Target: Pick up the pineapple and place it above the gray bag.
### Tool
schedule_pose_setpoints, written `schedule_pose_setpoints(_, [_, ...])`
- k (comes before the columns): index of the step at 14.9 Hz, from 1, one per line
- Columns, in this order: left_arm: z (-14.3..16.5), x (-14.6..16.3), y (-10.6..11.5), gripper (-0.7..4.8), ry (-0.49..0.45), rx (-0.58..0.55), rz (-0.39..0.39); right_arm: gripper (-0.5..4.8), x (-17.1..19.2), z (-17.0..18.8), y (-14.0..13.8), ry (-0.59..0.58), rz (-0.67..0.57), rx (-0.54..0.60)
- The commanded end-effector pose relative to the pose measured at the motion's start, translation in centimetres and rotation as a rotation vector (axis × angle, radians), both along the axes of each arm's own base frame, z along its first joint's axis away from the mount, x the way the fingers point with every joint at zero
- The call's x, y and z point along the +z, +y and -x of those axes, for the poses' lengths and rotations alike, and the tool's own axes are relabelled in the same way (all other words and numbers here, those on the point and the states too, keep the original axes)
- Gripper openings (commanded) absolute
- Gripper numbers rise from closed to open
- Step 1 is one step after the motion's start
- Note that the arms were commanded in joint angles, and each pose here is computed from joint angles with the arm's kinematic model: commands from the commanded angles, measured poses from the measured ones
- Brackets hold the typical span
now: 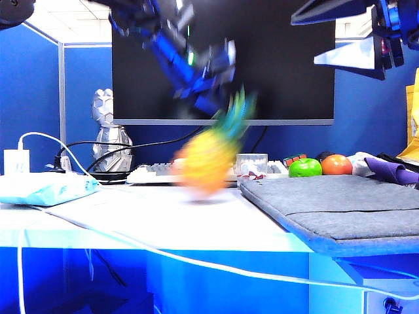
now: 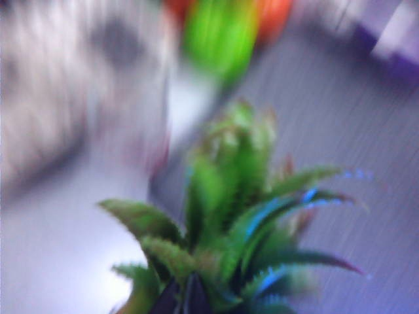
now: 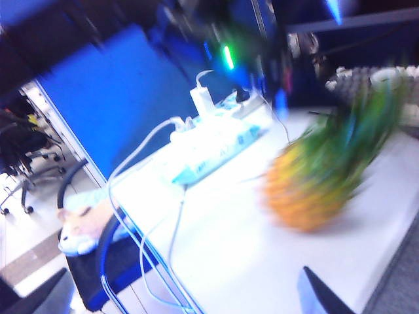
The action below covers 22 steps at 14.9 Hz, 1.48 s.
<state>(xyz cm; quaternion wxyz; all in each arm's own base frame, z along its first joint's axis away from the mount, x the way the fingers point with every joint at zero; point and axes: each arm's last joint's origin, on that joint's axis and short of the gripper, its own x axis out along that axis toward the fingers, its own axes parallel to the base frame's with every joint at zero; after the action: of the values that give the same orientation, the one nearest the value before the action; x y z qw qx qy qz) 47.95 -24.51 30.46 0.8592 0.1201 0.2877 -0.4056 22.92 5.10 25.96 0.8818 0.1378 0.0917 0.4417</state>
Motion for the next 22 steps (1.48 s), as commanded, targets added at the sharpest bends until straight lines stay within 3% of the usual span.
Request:
schedule_pose_setpoints(1, [0.6, 4.1, -0.3, -0.06, -0.094, -0.065, 0.209, 4.79, 0.2, 0.0, 0.0, -0.023, 0.010, -0.002])
schedule_pose_setpoints(7, [1.6, 6.0, -2.4, -0.05, -0.036, -0.332, 0.486, 4.79, -1.0, -0.5, -2.5, 0.006, 0.130, -0.195])
schedule_pose_setpoints(11, [3.1, 6.0, -5.6, -0.06, -0.064, -0.458, 0.525, 4.79, -0.9, -0.5, -5.8, 0.030, 0.091, -0.290])
schedule_pose_setpoints(15, [3.4, 2.4, -10.2, -0.06, -0.109, -0.621, 0.577, 4.79, -0.5, -0.5, -5.9, 0.006, 0.068, -0.260])
schedule_pose_setpoints(19, [1.4, -2.8, -11.4, -0.06, -0.065, -0.607, 0.592, 4.79, -0.6, -0.4, -5.9, 0.010, 0.070, -0.247])
schedule_pose_setpoints(22, [0.8, -4.5, -11.6, -0.06, -0.056, -0.607, 0.601, 4.79, -0.6, -0.5, -6.0, 0.007, 0.073, -0.247])
